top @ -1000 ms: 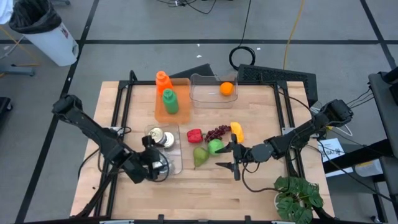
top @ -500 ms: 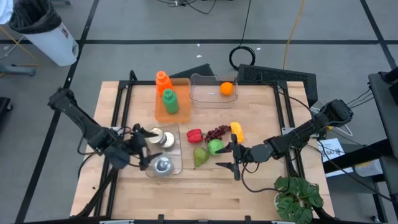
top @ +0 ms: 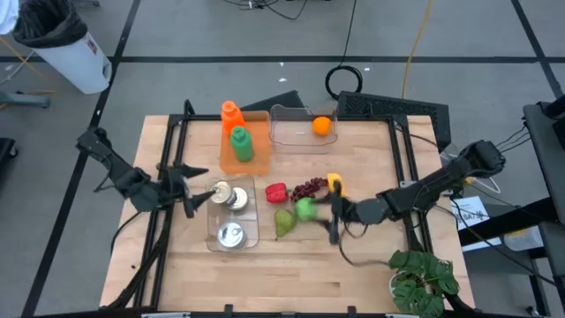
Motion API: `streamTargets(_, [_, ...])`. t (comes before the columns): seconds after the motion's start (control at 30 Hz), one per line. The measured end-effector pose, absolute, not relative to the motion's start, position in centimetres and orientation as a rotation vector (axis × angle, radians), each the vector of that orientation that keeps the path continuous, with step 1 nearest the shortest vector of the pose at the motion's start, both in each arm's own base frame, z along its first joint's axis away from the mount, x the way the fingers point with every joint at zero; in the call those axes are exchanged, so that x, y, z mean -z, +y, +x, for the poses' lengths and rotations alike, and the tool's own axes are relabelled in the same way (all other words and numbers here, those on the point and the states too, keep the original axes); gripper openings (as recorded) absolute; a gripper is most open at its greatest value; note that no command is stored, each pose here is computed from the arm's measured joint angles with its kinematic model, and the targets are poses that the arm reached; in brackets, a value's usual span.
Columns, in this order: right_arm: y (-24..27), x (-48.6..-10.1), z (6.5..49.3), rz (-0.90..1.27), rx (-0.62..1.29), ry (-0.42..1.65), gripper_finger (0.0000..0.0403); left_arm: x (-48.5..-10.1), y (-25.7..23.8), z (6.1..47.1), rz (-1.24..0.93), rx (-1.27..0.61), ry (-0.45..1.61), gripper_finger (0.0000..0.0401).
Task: Pick & Place Food Item
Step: Put the yellow mango into the top transparent bin
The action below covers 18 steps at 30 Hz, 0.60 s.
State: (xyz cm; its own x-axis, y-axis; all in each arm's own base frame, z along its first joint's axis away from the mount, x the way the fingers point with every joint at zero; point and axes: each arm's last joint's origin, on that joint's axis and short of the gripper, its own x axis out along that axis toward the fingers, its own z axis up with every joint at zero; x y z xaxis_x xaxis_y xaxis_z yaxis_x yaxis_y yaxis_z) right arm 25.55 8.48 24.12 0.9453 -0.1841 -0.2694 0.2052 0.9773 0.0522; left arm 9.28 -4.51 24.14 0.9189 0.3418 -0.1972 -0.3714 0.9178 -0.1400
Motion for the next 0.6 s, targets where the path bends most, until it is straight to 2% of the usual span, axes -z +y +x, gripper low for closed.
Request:
streamTargets(0.1, [6.4, -23.6, 24.6, 0.105, 0.369, 0.456, 0.0239, -24.2, -4.3, 9.1, -0.142, -0.343, 0.179, 0.0397])
streamTargets(0.3, [2.8, -21.1, 23.5, 0.306, 0.614, 0.706, 0.0296, -24.3, -4.4, 9.5, -0.112, -0.321, 0.193, 0.0397])
streamTargets(0.43, [1.7, -19.7, 23.2, 0.374, 0.708, 0.807, 0.0307, -24.5, -4.5, 9.8, -0.115, -0.328, 0.174, 0.0397])
streamTargets(0.6, [1.2, -18.0, 24.0, 0.405, 0.723, 0.877, 0.0306, -24.6, -4.7, 10.5, -0.077, -0.347, 0.172, 0.0397])
